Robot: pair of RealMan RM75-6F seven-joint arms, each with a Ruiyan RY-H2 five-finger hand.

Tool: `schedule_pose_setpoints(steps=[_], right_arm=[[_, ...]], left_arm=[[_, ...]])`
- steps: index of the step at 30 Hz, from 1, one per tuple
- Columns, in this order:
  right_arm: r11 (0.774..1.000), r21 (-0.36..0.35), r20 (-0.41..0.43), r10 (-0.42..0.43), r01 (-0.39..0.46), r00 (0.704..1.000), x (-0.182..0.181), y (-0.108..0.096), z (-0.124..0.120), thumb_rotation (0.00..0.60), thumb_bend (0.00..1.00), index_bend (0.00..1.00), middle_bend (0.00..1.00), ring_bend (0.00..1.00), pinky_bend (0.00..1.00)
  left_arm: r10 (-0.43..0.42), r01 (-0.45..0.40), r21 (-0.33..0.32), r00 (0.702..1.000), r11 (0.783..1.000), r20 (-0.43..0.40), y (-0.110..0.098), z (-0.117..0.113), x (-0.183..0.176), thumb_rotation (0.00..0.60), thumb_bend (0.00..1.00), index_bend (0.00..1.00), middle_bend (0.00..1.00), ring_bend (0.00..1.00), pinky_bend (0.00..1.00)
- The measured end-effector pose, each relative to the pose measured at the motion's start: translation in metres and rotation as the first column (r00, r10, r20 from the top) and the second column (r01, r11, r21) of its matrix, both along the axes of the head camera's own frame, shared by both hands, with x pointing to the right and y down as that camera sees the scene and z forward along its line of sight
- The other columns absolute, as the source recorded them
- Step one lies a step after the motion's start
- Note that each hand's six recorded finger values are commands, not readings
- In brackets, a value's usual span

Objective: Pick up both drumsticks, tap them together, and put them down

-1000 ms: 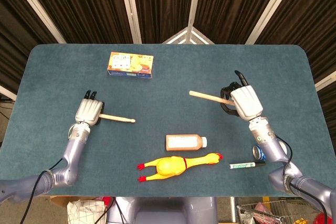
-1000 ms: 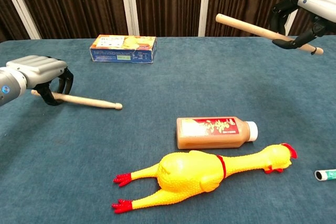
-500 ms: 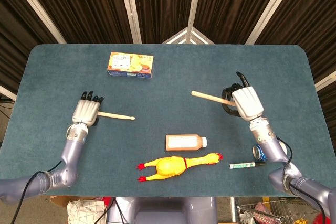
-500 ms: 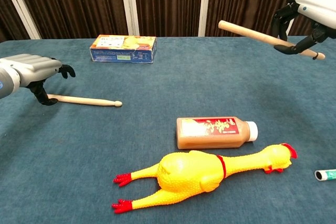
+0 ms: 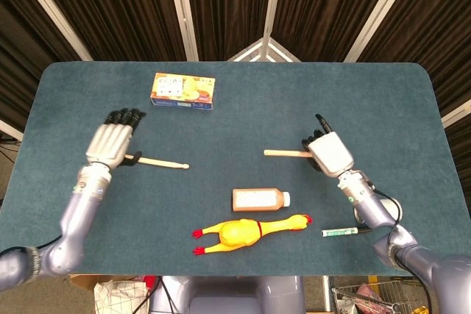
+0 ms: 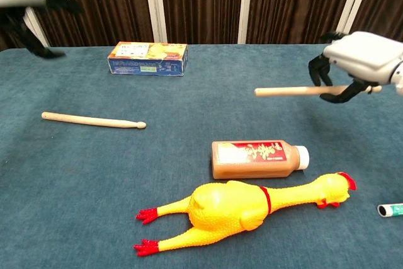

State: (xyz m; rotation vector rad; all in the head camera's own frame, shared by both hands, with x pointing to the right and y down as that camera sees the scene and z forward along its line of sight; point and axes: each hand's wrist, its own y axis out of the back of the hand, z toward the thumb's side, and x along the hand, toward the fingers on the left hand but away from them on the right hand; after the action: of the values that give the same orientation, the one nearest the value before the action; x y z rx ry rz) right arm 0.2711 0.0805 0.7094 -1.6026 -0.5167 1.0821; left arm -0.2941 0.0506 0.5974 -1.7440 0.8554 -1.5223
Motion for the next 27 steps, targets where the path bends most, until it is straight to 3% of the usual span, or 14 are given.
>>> schedule_pose_setpoints(steps=[5,13,27], right_arm=[[1.000,-0.025,-0.026,-0.015,0.015,1.000,-0.008,0.006,0.017,0.600,0.46,0.68,0.62,0.41,0.08],[0.994,-0.100,-0.006,0.032,-0.032,0.999,-0.014,0.014,0.035,0.600,0.46,0.65,0.62,0.41,0.08],[0.981,-0.138,0.000,0.141,-0.140,0.990,-0.007,0.011,0.036,0.600,0.46,0.32,0.40,0.36,0.08]], left_arm=[[-0.038,0.040,0.056,0.998,0.998,-0.043,-0.009,-0.031,-0.021,0.600,0.46,0.10,0.04,0.00,0.00],[-0.070,0.079,0.065,0.990,0.995,-0.125,-0.010,-0.045,-0.040,0.600,0.46,0.10,0.04,0.00,0.00],[-0.046,0.050,0.029,0.993,0.998,-0.108,-0.004,-0.040,-0.043,0.600,0.46,0.10,0.04,0.00,0.00]])
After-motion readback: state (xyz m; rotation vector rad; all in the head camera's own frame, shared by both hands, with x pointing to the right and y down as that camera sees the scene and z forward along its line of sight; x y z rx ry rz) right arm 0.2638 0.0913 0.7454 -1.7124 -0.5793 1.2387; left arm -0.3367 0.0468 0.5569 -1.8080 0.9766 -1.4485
